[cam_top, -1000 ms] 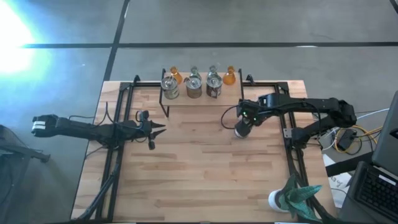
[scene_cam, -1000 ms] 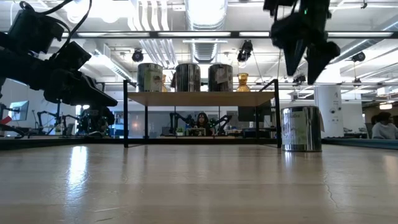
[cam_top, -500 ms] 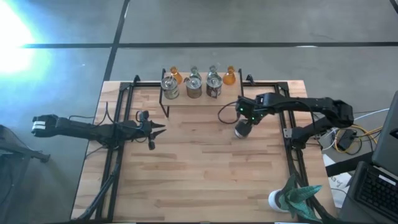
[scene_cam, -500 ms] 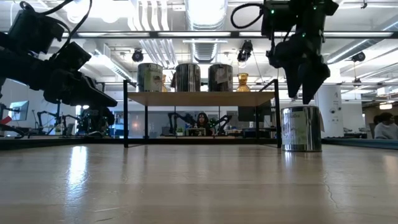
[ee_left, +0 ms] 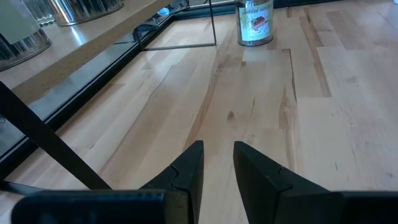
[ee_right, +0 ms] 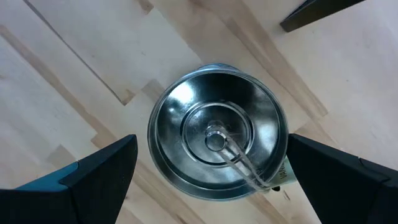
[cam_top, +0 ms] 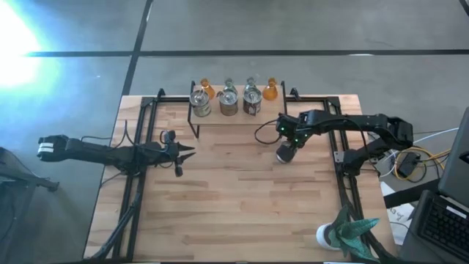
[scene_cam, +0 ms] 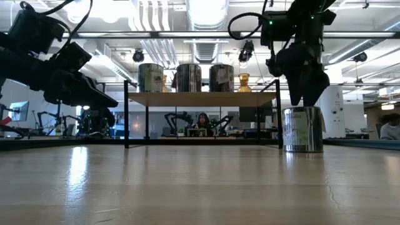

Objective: Pick & Place candle stick holders
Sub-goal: Put the jar candle on the shelf aligned with the other jar candles

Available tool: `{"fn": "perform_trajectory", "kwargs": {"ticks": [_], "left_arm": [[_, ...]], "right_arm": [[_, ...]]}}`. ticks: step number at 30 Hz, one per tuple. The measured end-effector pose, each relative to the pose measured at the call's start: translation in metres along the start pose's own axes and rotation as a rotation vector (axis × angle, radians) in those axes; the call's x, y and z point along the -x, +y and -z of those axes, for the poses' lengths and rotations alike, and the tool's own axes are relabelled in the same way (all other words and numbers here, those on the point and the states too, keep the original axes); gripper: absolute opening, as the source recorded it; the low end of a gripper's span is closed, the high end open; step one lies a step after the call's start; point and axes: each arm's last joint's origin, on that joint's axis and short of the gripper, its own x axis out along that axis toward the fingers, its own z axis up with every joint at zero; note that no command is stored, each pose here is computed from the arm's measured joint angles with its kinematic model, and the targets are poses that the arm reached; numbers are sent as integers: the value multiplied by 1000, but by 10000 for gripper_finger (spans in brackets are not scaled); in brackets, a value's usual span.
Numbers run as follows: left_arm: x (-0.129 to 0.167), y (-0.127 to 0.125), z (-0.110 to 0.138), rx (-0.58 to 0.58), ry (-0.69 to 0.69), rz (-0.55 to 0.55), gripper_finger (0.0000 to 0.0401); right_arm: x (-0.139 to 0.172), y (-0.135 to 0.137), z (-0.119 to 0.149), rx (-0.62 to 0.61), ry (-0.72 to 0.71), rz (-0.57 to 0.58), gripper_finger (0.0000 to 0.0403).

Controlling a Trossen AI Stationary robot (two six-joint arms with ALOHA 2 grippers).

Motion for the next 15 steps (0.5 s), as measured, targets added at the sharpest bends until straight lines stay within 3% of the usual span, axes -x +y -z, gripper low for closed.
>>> {"fn": "perform_trajectory", "kwargs": {"ticks": [15], "left_arm": [[0,0,0,0,-2,0,92]], "right_arm": [[-9,0,2,20,23,-30,400]]}}
